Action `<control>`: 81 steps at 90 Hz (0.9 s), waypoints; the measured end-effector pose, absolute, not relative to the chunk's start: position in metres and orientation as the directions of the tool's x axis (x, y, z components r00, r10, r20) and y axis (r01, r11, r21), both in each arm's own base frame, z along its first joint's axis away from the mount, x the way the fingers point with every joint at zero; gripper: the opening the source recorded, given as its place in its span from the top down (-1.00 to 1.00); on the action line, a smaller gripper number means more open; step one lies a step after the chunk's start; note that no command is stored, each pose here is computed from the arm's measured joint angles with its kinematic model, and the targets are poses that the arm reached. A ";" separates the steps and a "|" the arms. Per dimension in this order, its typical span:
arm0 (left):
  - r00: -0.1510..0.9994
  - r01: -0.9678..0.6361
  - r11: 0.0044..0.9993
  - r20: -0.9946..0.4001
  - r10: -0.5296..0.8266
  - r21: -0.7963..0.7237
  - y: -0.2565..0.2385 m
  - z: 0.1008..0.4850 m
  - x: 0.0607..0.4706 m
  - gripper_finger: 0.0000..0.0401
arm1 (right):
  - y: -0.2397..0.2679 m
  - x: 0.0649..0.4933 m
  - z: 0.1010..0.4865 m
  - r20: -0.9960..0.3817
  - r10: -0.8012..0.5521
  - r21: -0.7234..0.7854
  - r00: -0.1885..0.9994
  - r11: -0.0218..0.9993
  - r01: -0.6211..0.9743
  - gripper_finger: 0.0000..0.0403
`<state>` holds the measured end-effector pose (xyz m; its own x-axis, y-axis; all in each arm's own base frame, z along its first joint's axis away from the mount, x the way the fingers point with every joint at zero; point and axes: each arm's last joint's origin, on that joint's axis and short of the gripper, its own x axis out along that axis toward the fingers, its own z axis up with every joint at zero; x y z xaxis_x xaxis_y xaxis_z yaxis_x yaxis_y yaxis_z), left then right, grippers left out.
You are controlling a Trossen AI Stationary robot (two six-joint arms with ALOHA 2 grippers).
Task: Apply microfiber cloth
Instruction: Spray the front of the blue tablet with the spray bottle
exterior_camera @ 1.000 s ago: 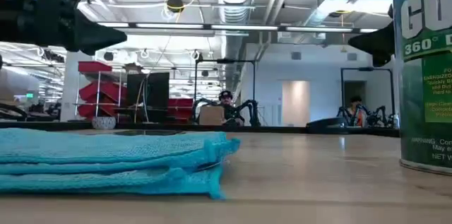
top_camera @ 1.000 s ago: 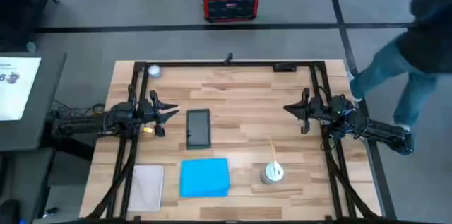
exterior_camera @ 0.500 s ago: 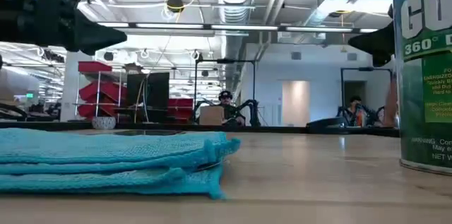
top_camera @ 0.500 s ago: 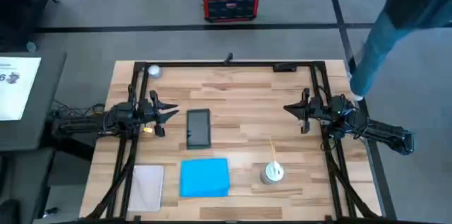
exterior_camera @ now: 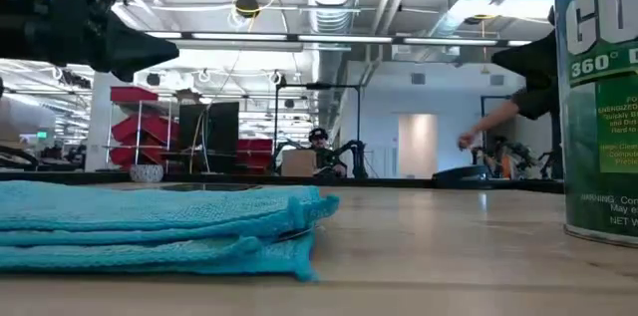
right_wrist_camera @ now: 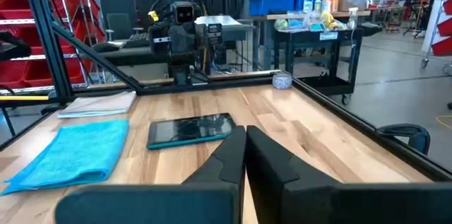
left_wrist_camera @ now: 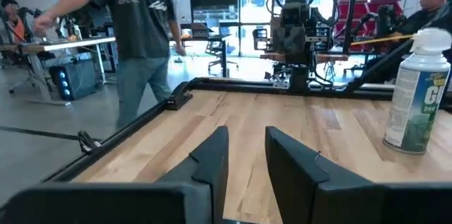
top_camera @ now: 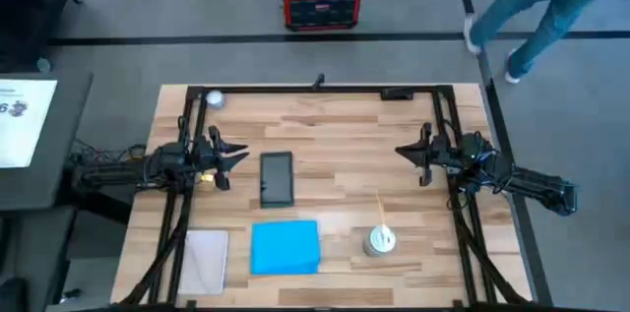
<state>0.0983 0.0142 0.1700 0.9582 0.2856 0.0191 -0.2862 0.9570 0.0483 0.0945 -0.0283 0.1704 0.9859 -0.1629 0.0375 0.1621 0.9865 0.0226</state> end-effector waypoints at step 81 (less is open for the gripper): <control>0.928 -0.371 0.925 0.045 0.369 0.077 0.017 0.173 0.097 0.64 | -0.034 0.190 0.206 -0.134 -0.084 0.124 0.987 0.987 0.101 1.00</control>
